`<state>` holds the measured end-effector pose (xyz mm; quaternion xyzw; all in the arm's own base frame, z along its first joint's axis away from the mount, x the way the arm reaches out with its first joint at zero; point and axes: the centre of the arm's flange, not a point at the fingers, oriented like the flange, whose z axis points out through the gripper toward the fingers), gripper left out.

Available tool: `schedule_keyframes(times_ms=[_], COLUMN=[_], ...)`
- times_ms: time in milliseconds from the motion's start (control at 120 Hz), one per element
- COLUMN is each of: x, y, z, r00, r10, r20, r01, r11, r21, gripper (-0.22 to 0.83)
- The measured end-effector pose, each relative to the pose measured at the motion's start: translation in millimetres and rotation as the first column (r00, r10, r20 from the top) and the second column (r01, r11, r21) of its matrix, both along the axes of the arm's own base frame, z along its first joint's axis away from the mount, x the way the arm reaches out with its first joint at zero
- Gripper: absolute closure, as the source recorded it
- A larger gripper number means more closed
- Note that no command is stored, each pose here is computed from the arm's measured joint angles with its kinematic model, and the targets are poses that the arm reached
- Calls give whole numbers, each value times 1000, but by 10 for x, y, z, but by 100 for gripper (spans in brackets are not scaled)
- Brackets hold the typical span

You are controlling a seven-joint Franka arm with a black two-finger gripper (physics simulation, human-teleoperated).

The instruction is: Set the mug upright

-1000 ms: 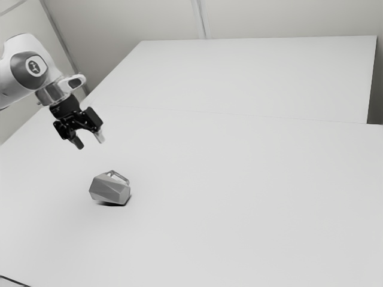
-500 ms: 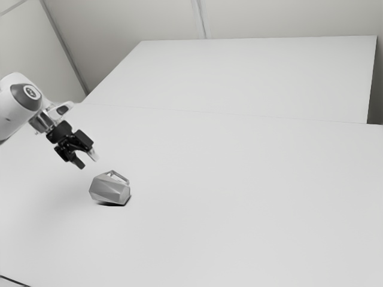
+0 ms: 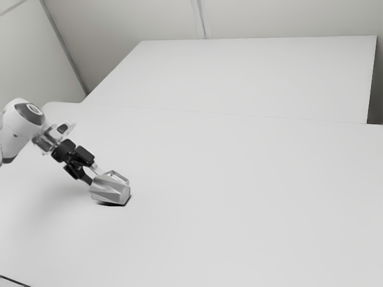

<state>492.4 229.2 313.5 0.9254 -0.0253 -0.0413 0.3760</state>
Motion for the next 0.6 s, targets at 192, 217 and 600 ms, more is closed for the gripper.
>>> schedule_keyframes(times_ms=[192, 217, 600], x=[-66, -73, -93], y=[-85, -97, -203], z=[-158, -160, -173], r00=[1000, 1000, 999], r10=[-5, -7, -40], r20=[-10, -9, 12], r01=[3, 5, 42], r11=[994, 993, 977], r21=[-107, -120, -210], gripper=[2, 5, 65])
